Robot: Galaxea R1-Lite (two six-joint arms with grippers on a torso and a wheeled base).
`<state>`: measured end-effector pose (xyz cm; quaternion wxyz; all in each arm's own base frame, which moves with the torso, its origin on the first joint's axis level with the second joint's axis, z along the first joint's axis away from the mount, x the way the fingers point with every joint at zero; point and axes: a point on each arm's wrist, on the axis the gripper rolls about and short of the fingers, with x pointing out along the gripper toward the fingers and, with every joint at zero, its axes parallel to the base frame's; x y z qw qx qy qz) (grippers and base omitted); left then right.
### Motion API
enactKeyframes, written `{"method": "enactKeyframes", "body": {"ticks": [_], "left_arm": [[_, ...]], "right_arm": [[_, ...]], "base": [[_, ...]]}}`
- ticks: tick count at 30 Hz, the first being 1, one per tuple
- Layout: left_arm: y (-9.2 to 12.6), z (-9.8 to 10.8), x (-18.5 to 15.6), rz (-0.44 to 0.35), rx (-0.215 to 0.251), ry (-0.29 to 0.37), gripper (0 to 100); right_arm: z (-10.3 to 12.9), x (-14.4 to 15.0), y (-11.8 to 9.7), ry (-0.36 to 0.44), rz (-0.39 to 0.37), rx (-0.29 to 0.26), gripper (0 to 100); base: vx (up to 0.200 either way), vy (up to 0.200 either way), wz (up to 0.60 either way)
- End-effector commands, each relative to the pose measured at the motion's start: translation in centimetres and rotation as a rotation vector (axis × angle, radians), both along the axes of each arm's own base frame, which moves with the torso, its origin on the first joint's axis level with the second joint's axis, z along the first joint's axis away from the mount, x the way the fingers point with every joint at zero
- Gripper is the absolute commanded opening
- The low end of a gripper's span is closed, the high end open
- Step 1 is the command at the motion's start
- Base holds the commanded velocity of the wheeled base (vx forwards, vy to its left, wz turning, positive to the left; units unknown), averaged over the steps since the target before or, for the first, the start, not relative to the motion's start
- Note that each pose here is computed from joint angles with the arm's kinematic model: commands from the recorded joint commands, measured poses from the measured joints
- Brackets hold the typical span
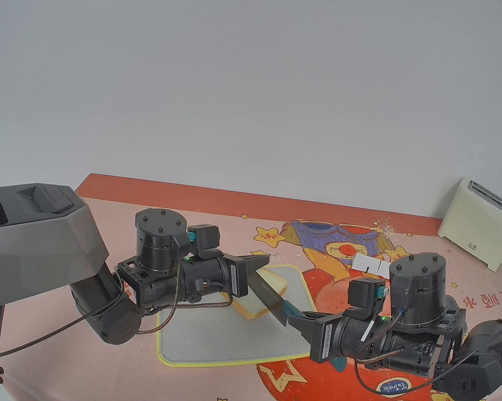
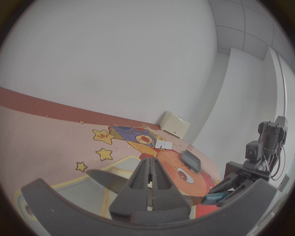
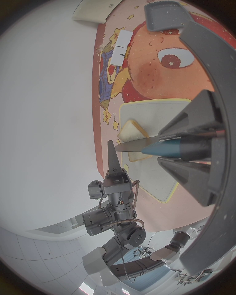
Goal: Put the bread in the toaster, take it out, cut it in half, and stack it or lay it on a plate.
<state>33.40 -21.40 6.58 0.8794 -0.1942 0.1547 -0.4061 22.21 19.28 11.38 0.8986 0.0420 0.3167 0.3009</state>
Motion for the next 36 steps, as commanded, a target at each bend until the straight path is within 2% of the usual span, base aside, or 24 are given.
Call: {"method": "enactKeyframes", "body": {"ticks": [1,5,10,11,13,15,17,19,20,25,30,36], "left_arm": [[0.0,0.0,0.0,0.000,-0.001,0.000,0],[0.0,0.2,0.0,-0.002,-0.003,-0.010,0],[-0.5,1.3,-0.5,-0.015,0.001,-0.102,0],[-0.3,2.3,-0.8,0.001,0.042,-0.187,0],[0.0,2.6,-0.9,0.021,0.098,-0.249,0],[0.1,2.7,-0.8,0.044,0.125,-0.279,0],[0.6,2.4,-0.6,0.061,0.152,-0.277,0],[2.1,2.0,0.2,0.101,0.206,-0.300,0],[2.4,1.8,0.4,0.108,0.217,-0.306,0],[2.5,0.4,0.3,0.102,0.230,-0.253,0],[2.4,-0.9,0.7,0.098,0.243,-0.228,0],[2.3,-1.2,0.7,0.074,0.217,-0.197,0]], "right_arm": [[-0.1,0.0,0.0,0.002,0.000,-0.002,0],[0.0,0.0,0.0,0.001,0.000,-0.001,0],[0.1,0.0,0.0,-0.001,-0.001,0.003,0],[0.1,0.0,0.0,-0.003,-0.001,0.004,0],[0.1,0.0,0.0,-0.003,-0.001,0.004,0],[0.1,0.0,0.0,-0.003,-0.001,0.004,0],[0.1,0.0,0.0,-0.003,0.000,0.003,0],[0.1,0.0,0.0,-0.002,0.000,0.002,0],[0.1,0.0,0.0,-0.003,-0.001,0.004,0],[0.2,-0.1,0.0,-0.004,-0.001,0.005,0],[0.1,0.0,0.0,-0.003,0.000,0.003,0],[0.1,0.0,0.0,-0.003,0.000,0.003,0]], "base": [[0.000,0.000,0.00],[0.000,0.000,0.00],[0.000,0.000,0.00],[0.000,0.000,0.00],[0.000,0.000,0.00],[0.000,0.000,0.00],[0.000,0.000,0.00],[0.000,0.000,0.00],[0.000,0.000,0.00],[0.000,0.000,0.00],[0.000,0.000,0.00],[0.000,0.000,0.00]]}}
